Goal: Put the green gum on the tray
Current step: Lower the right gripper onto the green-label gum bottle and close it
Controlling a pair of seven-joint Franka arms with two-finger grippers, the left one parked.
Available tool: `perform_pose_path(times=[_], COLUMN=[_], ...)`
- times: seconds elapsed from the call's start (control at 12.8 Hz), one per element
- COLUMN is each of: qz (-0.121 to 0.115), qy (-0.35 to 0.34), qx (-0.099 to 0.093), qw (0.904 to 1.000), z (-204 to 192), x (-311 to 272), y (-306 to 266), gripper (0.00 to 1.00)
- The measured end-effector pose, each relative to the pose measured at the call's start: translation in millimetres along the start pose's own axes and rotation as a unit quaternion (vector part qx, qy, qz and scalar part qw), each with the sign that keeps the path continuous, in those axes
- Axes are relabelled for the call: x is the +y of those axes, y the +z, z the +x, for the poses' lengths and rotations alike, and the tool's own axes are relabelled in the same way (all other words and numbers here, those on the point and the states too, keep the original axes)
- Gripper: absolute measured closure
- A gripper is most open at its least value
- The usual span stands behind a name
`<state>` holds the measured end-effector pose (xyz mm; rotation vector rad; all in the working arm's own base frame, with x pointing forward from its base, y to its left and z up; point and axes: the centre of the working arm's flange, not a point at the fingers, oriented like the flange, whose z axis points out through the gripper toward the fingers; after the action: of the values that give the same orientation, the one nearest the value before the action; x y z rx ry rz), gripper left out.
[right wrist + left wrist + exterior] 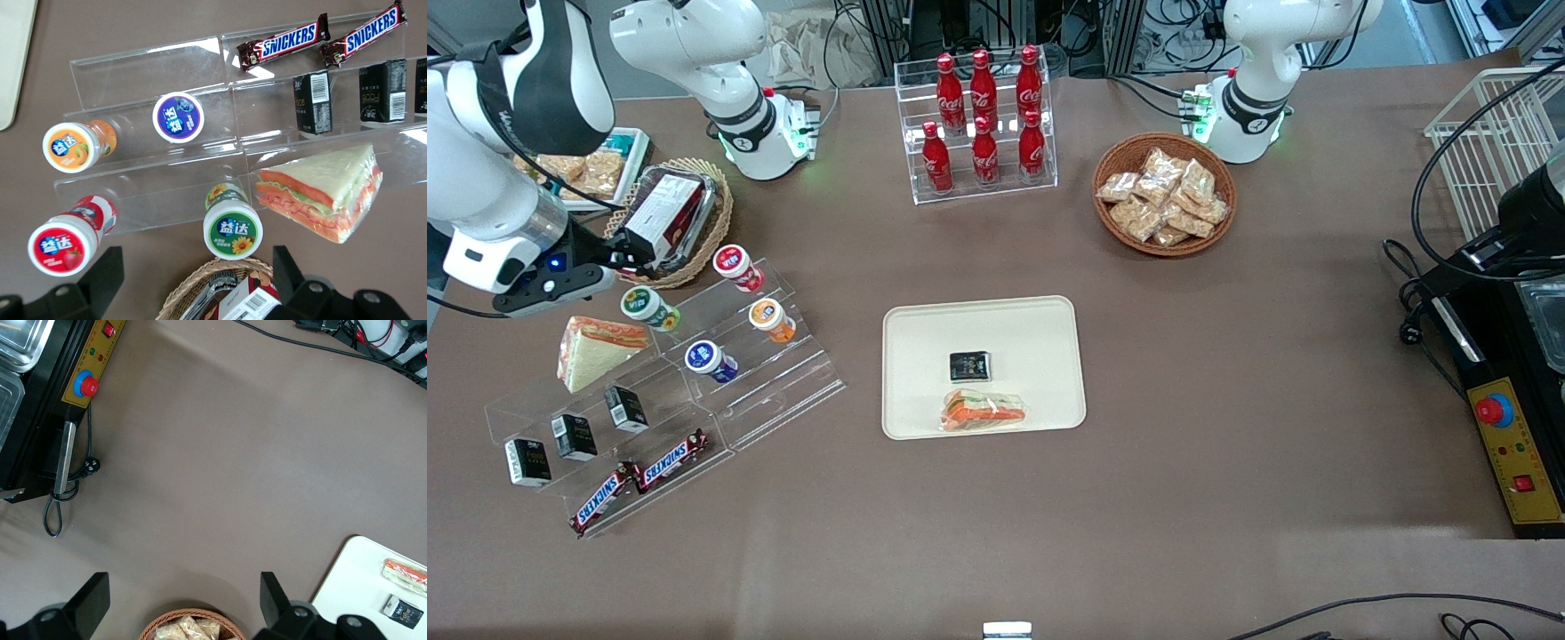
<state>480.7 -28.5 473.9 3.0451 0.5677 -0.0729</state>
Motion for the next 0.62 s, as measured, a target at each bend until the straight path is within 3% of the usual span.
perform_pose_path(times=[0.62], qz=[0.004], qy=[-0.022], qx=[0.010], qw=[0.9997], z=[-15.4], x=[17.0], y=[44.7], gripper=[0.00])
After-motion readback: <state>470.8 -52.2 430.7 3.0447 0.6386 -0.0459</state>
